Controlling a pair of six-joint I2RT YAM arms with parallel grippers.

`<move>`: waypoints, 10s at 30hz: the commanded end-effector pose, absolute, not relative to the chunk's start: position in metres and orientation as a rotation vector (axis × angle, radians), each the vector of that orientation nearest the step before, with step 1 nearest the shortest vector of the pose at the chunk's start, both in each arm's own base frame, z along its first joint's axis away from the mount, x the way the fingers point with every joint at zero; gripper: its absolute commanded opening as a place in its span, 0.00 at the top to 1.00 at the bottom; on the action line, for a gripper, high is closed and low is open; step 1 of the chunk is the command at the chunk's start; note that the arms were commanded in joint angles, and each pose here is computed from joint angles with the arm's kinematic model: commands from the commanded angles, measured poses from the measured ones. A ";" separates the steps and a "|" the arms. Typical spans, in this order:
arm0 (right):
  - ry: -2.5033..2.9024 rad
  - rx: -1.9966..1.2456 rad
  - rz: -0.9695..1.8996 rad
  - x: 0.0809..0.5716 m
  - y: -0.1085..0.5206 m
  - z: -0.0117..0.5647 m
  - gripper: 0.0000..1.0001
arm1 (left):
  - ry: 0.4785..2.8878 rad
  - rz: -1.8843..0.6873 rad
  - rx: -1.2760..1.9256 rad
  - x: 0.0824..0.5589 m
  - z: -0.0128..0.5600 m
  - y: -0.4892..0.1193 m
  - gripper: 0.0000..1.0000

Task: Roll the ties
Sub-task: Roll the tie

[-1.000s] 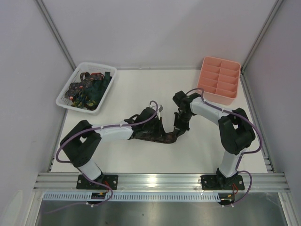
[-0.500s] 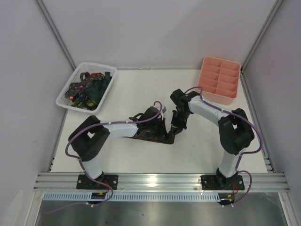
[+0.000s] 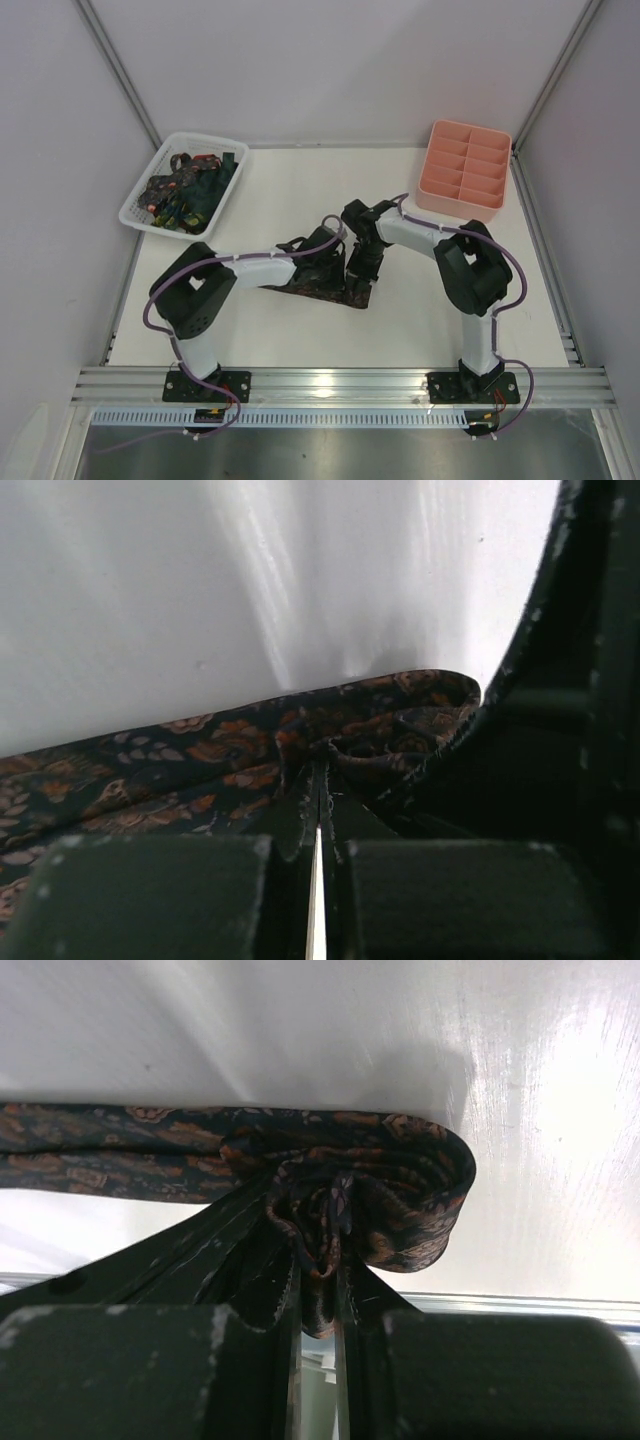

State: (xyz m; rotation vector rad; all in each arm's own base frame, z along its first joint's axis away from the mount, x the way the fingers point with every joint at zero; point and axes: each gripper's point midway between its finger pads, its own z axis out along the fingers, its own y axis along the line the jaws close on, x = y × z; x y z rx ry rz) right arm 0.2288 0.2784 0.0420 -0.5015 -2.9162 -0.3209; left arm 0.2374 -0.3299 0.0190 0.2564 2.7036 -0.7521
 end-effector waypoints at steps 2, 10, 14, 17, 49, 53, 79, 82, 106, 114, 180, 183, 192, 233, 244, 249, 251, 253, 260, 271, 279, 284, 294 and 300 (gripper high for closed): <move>-2.939 -0.607 -0.161 0.228 0.269 0.022 1.00 | 2.610 -0.712 0.188 0.248 0.040 -0.319 0.99; -2.980 -0.594 -0.061 0.235 0.259 0.013 0.96 | 2.571 -0.593 0.147 0.241 0.058 -0.284 1.00; -2.992 -0.592 -0.087 0.240 0.265 0.021 0.77 | 2.542 -0.543 0.085 0.240 0.067 -0.261 0.99; -2.992 -0.551 -0.121 0.243 0.270 0.027 0.65 | 2.527 -0.563 0.070 0.238 0.078 -0.253 0.99; -3.091 -0.146 -1.604 0.271 0.224 0.100 0.15 | 2.583 -0.905 0.290 0.273 0.117 -0.344 1.00; -3.055 -0.158 -1.670 0.271 0.227 0.093 0.13 | 2.625 -0.925 0.290 0.271 0.104 -0.344 1.00; -2.908 -0.270 -1.635 0.253 0.226 0.044 0.20 | 2.643 -1.005 0.354 0.248 0.106 -0.338 0.99; -2.899 -0.260 -1.638 0.250 0.227 0.043 0.20 | 2.653 -1.026 0.361 0.247 0.101 -0.341 1.00; -2.838 -0.134 -1.670 0.264 0.257 0.052 0.20 | 2.762 -0.966 0.321 0.260 0.041 -0.308 0.99; -2.835 -0.073 -1.607 0.276 0.257 0.046 0.21 | 2.774 -0.961 0.308 0.262 0.035 -0.307 0.99; -2.952 -0.340 -0.271 0.254 0.259 0.031 1.00 | 2.690 -0.724 0.241 0.230 0.035 -0.286 0.99; -2.948 -0.359 -0.306 0.258 0.265 0.037 1.00 | 2.641 -0.653 0.216 0.247 0.050 -0.281 1.00; -2.912 -0.372 -0.351 0.251 0.267 0.040 1.00 | 2.658 -0.707 0.193 0.296 0.037 -0.307 0.99; -3.072 -0.265 -0.489 0.293 0.272 0.100 0.33 | 2.674 -0.618 0.229 0.307 0.052 -0.283 1.00; -3.526 0.679 -0.957 0.316 0.251 0.196 0.00 | 2.640 -0.842 0.240 0.297 0.086 -0.304 1.00; -3.765 1.673 -1.162 0.315 0.249 0.228 0.00 | 2.651 -0.816 0.239 0.294 0.088 -0.298 1.00; -3.700 1.841 -1.131 0.324 0.244 0.230 0.00 | 2.656 -0.811 0.247 0.293 0.086 -0.296 0.99; -3.325 2.241 -1.185 0.310 0.255 0.219 0.00 | 2.664 -0.819 0.252 0.291 0.083 -0.297 1.00; -2.789 2.407 -1.272 0.307 0.270 0.155 0.00 | 2.624 -0.899 0.239 0.292 0.089 -0.305 1.00; -2.597 2.295 -1.300 0.284 0.278 0.113 0.00 | 2.566 -1.008 0.225 0.293 0.101 -0.308 0.99; -2.626 2.308 -1.202 0.287 0.285 0.084 0.00 | 2.595 -0.997 0.188 0.294 0.089 -0.302 1.00; -2.680 2.335 -1.135 0.291 0.285 0.069 0.00 | 2.610 -0.986 0.177 0.292 0.082 -0.294 0.99; -2.591 2.413 -0.968 0.286 0.288 0.050 0.00 | 2.601 -0.973 0.161 0.290 0.082 -0.280 0.99; -2.548 2.457 -0.829 0.286 0.282 0.039 0.00 | 2.590 -0.969 0.132 0.289 0.083 -0.273 1.00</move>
